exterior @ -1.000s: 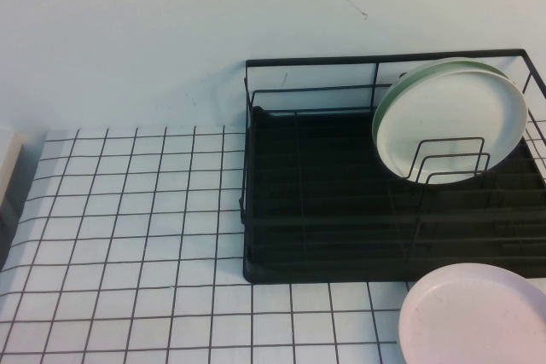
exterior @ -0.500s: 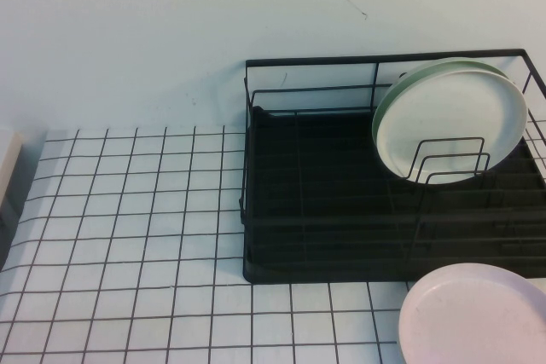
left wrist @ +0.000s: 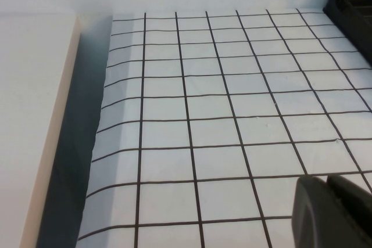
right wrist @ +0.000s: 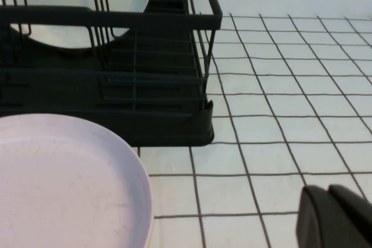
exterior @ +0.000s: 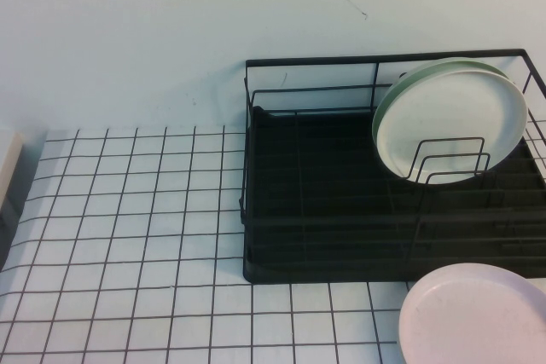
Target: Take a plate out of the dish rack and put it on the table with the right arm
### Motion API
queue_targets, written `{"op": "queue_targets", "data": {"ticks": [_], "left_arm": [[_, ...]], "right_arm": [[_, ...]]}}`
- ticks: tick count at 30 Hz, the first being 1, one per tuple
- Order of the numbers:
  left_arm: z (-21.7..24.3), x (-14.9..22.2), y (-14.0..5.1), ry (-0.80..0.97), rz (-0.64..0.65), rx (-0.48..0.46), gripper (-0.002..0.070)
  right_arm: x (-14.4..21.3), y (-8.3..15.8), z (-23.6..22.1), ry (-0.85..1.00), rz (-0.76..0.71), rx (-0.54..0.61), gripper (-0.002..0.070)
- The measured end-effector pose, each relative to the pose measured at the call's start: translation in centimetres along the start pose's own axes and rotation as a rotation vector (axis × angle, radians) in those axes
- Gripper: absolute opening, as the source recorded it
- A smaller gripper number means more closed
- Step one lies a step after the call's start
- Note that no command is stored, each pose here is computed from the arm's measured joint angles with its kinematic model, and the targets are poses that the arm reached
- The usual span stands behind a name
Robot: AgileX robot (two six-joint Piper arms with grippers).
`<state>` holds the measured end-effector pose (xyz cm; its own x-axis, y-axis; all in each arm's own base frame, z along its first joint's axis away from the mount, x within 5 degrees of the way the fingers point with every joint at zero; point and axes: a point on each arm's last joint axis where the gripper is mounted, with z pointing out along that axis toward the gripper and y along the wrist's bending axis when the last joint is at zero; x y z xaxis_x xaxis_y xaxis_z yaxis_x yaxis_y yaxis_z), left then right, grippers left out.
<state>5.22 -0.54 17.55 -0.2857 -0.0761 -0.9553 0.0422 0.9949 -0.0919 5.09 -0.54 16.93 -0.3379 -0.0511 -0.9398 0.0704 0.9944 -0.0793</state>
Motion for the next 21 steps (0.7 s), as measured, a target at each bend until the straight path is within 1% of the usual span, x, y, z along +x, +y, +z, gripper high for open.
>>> {"op": "queue_targets", "data": {"ticks": [7,13,16,21], "left_arm": [[0.0,0.0,0.0,0.0,0.0,0.0,-0.0004],[0.0,0.0,0.0,0.0,0.0,0.0,-0.0004],[0.0,0.0,0.0,0.0,0.0,0.0,-0.0004],[0.0,0.0,0.0,0.0,0.0,0.0,-0.0004]], "right_arm": [[0.0,0.0,0.0,0.0,-0.006,0.003,-0.0004],[-0.2,-0.2,0.0,-0.033,-0.065,0.028,-0.0004],[-1.1,-0.2,0.0,-0.145,-0.075,0.034,-0.0004],[-4.0,-0.2,-0.9,-0.476,-0.08,0.044,-0.0004]]}}
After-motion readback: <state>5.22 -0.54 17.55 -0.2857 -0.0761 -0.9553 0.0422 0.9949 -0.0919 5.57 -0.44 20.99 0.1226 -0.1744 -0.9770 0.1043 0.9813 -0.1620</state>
